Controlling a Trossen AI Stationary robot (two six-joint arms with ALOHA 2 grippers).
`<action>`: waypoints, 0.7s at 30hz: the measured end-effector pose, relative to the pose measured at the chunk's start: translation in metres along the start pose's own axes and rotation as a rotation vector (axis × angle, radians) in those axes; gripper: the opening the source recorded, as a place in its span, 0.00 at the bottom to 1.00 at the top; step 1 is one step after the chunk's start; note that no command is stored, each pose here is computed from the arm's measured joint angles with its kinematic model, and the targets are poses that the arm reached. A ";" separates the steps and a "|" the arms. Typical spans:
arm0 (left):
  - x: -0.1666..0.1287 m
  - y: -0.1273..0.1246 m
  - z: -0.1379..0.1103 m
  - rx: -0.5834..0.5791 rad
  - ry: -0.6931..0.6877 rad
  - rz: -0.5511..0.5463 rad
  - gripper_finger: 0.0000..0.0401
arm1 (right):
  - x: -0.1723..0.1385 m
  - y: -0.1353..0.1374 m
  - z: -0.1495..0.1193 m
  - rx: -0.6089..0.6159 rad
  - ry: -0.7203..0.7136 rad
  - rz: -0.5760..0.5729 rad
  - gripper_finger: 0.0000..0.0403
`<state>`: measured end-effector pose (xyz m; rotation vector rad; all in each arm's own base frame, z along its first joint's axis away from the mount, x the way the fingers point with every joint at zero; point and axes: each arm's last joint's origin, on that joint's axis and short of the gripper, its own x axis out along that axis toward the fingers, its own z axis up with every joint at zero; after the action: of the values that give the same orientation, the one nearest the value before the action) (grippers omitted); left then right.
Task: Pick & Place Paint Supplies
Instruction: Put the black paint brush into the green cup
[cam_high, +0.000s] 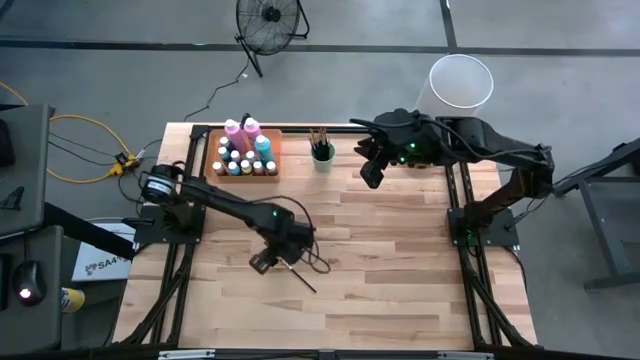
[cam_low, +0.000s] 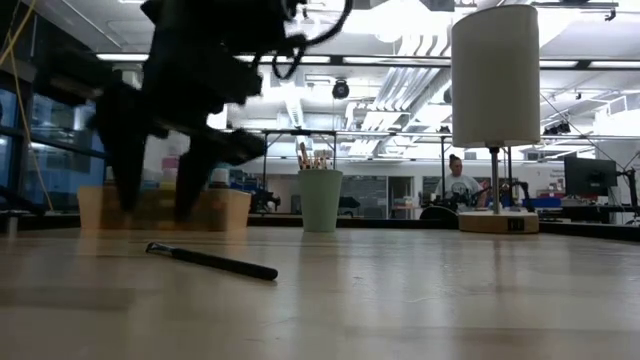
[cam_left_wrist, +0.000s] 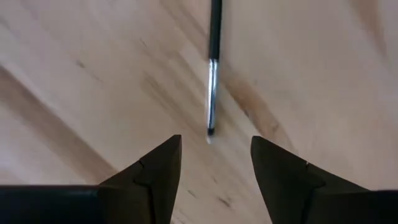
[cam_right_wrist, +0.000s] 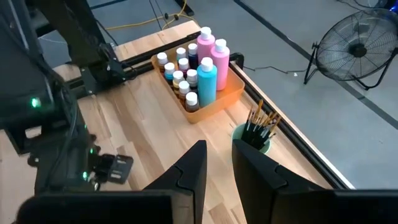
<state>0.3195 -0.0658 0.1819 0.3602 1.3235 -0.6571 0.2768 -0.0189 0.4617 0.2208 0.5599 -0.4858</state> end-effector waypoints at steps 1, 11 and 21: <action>0.003 -0.002 0.001 0.004 0.010 0.002 0.47 | 0.000 0.000 0.000 -0.001 0.000 0.001 0.17; 0.023 -0.002 0.005 -0.037 0.052 0.046 0.47 | 0.000 0.002 0.001 0.018 -0.010 0.008 0.17; 0.034 0.000 0.004 -0.052 0.083 0.031 0.47 | 0.000 0.002 0.001 0.020 -0.012 0.011 0.17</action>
<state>0.3265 -0.0763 0.1500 0.3686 1.4091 -0.5866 0.2781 -0.0173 0.4627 0.2400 0.5417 -0.4825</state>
